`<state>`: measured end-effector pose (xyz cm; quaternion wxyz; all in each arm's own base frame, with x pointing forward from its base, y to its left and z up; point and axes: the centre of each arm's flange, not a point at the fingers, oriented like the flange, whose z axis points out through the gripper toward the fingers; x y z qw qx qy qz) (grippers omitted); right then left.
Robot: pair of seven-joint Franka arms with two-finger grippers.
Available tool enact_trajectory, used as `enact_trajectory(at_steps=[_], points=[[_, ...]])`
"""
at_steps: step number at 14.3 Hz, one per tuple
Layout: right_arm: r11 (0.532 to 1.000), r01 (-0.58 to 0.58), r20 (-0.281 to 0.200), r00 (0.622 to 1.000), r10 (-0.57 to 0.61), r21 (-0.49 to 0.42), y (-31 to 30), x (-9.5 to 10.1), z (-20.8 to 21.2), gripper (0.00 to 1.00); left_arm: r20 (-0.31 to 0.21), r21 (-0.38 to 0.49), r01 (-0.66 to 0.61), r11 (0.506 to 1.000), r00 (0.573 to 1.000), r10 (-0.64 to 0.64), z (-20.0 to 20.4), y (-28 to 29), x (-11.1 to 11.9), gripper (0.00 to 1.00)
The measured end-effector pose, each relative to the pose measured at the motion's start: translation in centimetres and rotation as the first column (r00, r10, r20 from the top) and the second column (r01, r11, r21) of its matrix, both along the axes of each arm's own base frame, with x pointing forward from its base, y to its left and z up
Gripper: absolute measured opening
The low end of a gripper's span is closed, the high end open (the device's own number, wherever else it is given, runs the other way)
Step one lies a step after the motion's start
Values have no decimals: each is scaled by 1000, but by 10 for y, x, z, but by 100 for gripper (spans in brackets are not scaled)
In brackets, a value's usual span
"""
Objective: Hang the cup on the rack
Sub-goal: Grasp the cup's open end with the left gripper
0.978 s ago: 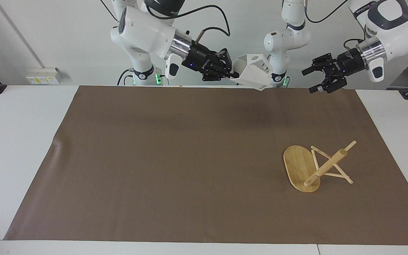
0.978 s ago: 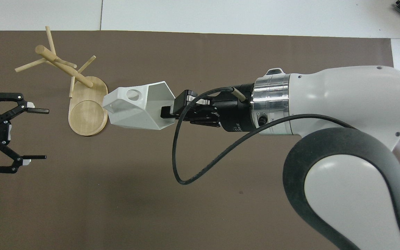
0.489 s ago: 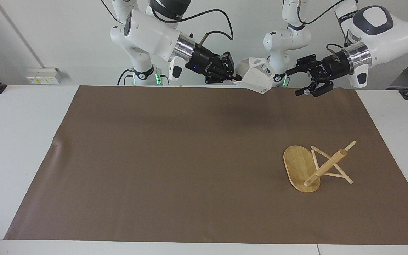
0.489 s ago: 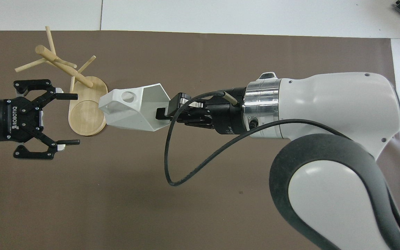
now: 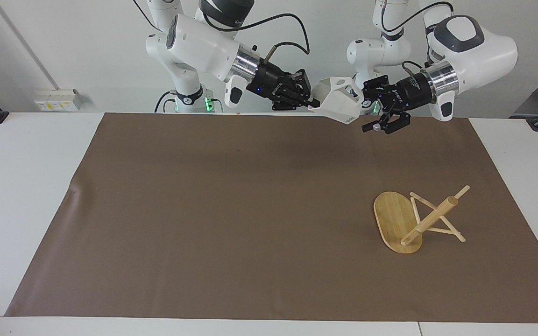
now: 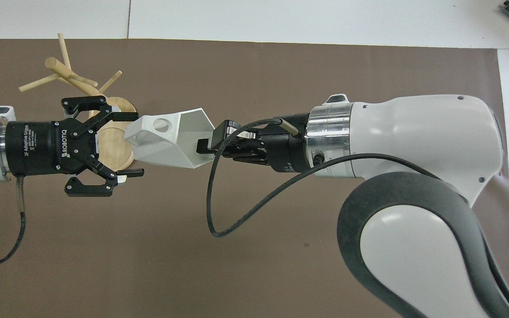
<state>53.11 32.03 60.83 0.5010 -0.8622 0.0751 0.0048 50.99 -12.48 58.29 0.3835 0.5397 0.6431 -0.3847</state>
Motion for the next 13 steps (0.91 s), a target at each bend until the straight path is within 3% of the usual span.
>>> enact_trajectory(at_steps=[13], points=[[1000, 0, -4, 1000, 0, 0, 0, 1, -2, 4, 8, -15, -5, 1000, 1000, 5, 2, -30, -2, 100]])
